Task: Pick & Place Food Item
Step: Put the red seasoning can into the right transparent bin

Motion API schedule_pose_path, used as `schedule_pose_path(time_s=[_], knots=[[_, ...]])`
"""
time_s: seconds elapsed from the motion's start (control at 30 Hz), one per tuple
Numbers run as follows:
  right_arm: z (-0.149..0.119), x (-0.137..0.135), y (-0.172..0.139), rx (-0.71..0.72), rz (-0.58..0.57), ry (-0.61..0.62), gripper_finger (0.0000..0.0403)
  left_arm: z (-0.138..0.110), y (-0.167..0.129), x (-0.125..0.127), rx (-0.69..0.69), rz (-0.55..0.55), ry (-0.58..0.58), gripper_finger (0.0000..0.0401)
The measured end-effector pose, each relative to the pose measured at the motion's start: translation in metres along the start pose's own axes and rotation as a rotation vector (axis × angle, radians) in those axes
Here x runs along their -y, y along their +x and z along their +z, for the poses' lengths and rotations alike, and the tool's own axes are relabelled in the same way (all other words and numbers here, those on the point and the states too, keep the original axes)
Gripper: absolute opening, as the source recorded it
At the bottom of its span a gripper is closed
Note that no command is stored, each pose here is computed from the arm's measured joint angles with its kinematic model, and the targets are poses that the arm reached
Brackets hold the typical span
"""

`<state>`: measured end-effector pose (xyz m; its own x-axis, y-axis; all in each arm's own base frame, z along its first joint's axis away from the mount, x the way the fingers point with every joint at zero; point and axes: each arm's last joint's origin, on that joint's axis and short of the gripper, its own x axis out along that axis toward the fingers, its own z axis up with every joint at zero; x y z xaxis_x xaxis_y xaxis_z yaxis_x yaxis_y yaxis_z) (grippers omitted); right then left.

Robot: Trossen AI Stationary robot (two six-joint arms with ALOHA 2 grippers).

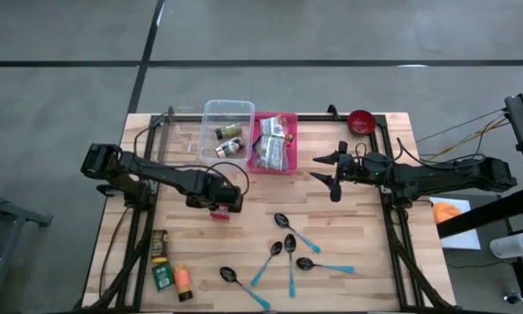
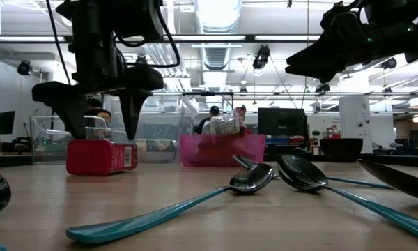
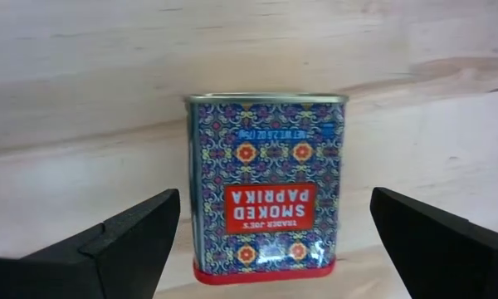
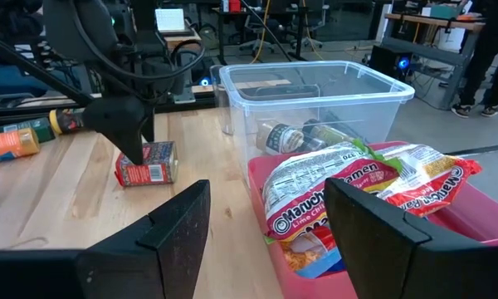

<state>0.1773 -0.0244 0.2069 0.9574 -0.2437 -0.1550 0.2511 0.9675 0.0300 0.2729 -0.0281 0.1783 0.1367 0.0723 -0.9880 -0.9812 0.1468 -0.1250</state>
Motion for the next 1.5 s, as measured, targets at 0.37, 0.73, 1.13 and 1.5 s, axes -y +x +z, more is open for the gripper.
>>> schedule_pose_path(time_s=[0.37, 0.73, 1.13, 1.5], knots=[[0.0, 0.0, 0.0, 0.0, 0.0, -0.001, 0.0235, -0.002, 0.016, -0.008, 0.001, -0.019, -0.008, 0.0398], [0.0, 0.0, 0.0, 0.0, 0.0, -0.002, 0.0235, -0.003, 0.024, -0.013, -0.011, -0.016, -0.012, 0.0371], [0.0, 0.0, 0.0, 0.0, 0.0, 0.0, 0.0235, -0.003, 0.024, -0.013, -0.011, -0.015, -0.012, 0.0283], [0.0, 0.0, 0.0, 0.0, 0.0, -0.001, 0.0235, -0.003, 0.024, -0.013, -0.011, -0.015, -0.011, 0.0305]])
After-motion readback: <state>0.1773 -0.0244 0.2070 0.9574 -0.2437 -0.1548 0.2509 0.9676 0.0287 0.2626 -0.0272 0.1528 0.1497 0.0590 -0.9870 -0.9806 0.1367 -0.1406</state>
